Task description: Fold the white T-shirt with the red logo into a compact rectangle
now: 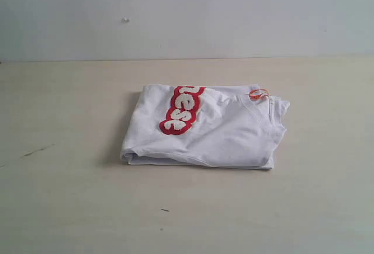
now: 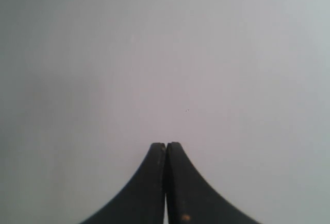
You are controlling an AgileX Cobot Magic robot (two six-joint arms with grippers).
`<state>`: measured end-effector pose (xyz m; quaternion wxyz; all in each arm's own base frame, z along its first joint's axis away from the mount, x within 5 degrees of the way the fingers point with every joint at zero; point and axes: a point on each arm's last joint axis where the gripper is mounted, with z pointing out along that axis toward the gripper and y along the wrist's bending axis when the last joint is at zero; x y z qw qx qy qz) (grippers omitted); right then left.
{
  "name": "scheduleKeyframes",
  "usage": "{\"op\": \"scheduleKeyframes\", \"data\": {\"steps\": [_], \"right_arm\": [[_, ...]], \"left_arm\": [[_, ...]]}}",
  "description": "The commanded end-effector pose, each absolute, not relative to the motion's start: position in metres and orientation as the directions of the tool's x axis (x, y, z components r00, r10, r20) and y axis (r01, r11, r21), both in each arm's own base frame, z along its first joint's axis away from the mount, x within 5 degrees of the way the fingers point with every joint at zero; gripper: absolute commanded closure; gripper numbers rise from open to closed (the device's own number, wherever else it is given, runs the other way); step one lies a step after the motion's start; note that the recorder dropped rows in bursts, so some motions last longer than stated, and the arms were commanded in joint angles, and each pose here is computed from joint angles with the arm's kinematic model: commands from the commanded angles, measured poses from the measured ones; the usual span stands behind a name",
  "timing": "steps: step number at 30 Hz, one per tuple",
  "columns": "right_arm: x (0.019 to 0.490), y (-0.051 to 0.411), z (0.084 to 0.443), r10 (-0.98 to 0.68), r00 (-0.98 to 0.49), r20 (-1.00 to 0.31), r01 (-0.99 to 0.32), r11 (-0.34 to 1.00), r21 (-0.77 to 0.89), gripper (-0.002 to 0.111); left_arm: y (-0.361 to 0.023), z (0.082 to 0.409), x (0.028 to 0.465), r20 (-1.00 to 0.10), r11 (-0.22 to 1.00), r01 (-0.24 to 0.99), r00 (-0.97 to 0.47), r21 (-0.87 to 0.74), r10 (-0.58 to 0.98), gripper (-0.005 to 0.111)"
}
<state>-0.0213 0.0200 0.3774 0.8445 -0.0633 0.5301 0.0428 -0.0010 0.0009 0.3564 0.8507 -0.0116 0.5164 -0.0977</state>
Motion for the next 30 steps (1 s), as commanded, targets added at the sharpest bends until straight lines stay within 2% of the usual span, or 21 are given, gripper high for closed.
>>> {"op": "scheduleKeyframes", "data": {"steps": [1,13,20,30], "right_arm": [[-0.02,0.02,0.376,0.005,0.429,-0.903,-0.141,0.988,-0.061,0.108],[-0.02,0.02,0.376,0.005,0.429,-0.903,-0.141,0.988,-0.061,0.108],[-0.02,0.02,0.376,0.005,0.429,-0.903,-0.141,0.988,-0.061,0.108],[-0.02,0.02,0.376,0.005,0.429,-0.903,-0.141,0.988,-0.061,0.108]], "left_arm": [[0.0,0.339,0.009,-0.903,0.982,0.145,0.393,-0.125,-0.173,0.107],[-0.003,0.294,0.033,-0.954,0.992,0.112,0.287,-0.055,-0.085,0.107],[-0.004,0.275,0.04,-0.969,0.99,0.117,0.223,-0.082,-0.107,0.107],[-0.005,0.243,0.05,-0.99,0.994,0.103,0.133,-0.039,-0.052,0.107]]}}
